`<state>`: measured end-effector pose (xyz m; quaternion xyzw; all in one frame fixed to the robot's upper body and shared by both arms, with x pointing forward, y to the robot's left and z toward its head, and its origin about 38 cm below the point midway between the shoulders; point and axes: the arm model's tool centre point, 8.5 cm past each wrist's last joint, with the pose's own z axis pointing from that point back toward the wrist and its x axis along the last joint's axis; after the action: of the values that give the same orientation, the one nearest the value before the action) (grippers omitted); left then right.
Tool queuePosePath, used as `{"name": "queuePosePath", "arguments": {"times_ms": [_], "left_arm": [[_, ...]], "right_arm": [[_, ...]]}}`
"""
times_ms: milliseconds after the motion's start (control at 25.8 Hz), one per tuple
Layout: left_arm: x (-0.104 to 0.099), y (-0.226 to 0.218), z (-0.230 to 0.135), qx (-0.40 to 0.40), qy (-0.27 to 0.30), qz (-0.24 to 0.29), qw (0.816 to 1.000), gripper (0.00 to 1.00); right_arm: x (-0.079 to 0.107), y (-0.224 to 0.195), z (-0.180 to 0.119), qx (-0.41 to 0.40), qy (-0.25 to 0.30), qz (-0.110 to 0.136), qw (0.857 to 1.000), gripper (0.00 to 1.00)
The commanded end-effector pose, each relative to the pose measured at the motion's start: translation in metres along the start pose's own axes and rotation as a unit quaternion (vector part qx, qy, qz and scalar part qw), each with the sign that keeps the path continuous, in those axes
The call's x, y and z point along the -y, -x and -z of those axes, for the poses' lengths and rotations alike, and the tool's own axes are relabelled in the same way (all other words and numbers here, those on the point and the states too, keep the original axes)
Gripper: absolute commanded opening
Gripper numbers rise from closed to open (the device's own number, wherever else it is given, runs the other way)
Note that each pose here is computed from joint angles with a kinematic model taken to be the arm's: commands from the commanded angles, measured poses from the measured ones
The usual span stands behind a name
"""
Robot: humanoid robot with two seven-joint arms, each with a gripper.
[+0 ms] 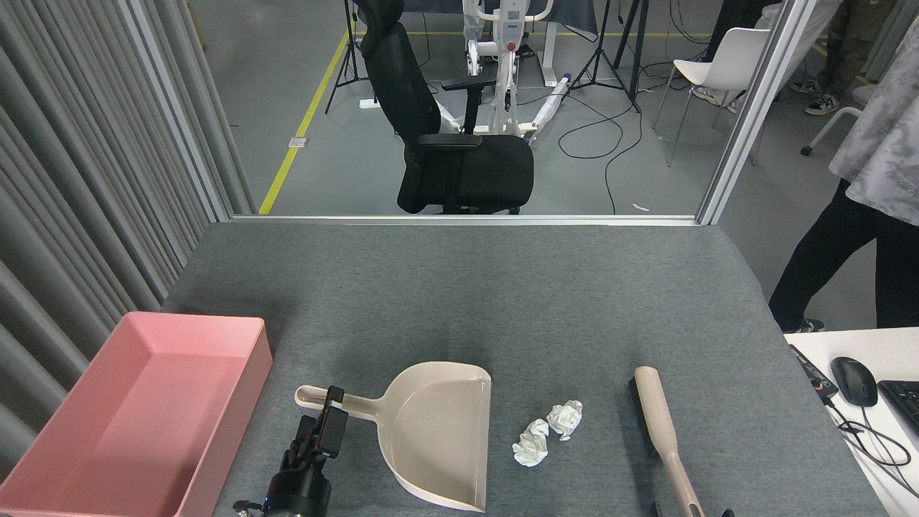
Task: Sweep and dump garbage into bin
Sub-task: 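Grasp the dustpan handle with the left gripper and the brush handle with the right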
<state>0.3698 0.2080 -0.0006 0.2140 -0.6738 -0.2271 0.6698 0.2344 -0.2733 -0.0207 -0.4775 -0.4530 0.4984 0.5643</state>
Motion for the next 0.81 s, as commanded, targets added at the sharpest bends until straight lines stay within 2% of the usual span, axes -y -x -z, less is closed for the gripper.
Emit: {"name": "queuePosePath", "arguments": {"times_ms": [0, 232, 426, 619, 697, 774], "left_arm": [[-0.001, 0.003, -0.001, -0.004, -0.001, 0.001, 1.0, 1.0], [-0.004, 0.002, 0.001, -0.003, -0.004, 0.001, 1.0, 1.0], [-0.006, 0.004, 0.0, -0.005, -0.005, 0.004, 1.0, 1.0], [-0.006, 0.005, 0.0, -0.005, -0.006, 0.006, 1.0, 1.0], [-0.006, 0.005, -0.001, -0.006, -0.005, 0.007, 1.0, 1.0], [-0.006, 0.005, 0.0, -0.005, -0.006, 0.007, 1.0, 1.0]], "right_arm": [[0.001, 0.0, 0.003, -0.001, 0.002, 0.002, 1.0, 0.99], [-0.002, -0.004, 0.009, 0.001, -0.002, 0.008, 1.0, 0.96], [0.003, -0.005, 0.016, 0.003, 0.003, 0.008, 1.0, 0.8], [0.002, -0.005, 0.017, 0.004, -0.006, 0.008, 1.0, 0.77], [0.002, -0.004, 0.017, 0.004, -0.009, 0.006, 1.0, 0.72], [0.002, -0.004, 0.017, 0.005, -0.01, 0.006, 1.0, 0.61]]}}
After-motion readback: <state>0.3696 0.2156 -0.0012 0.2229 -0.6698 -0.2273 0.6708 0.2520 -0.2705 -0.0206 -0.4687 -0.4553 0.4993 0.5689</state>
